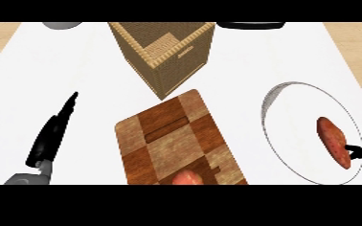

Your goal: Pick the sweet potato from the placemat and place it in the basket

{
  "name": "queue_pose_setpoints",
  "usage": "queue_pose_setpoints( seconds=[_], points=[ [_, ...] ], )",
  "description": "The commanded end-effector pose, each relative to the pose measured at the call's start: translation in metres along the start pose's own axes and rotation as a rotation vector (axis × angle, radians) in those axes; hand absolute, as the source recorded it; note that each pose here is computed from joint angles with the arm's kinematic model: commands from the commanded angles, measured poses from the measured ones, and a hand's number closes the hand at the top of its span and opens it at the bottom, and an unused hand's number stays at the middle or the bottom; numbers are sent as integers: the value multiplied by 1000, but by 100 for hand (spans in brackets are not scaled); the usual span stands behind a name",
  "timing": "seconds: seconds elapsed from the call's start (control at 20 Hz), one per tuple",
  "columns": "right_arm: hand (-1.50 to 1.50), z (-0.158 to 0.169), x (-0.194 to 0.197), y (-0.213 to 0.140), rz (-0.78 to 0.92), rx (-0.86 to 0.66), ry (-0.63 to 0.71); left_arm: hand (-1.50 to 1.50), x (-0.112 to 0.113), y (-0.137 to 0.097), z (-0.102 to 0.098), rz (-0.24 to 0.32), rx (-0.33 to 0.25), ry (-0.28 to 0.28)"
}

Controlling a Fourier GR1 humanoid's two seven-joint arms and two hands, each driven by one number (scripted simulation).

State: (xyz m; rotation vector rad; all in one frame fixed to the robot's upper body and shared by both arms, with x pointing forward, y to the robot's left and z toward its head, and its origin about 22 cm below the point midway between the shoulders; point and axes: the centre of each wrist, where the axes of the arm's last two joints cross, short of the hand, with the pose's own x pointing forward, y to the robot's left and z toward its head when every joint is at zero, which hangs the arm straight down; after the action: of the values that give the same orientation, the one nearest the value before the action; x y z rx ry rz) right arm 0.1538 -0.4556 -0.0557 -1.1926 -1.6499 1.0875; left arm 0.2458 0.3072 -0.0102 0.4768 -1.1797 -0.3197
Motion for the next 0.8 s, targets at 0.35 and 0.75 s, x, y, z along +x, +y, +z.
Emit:
queue_pose_setpoints(
  seconds=[0.35, 0.75],
  points=[
    [150, -21, 52, 46, -36, -123, -18, 0, -1, 4, 3, 10, 6, 37],
    [150, -108, 44, 20, 35, 125, -167, 0, 10, -14, -5, -8, -45, -19]
  ],
)
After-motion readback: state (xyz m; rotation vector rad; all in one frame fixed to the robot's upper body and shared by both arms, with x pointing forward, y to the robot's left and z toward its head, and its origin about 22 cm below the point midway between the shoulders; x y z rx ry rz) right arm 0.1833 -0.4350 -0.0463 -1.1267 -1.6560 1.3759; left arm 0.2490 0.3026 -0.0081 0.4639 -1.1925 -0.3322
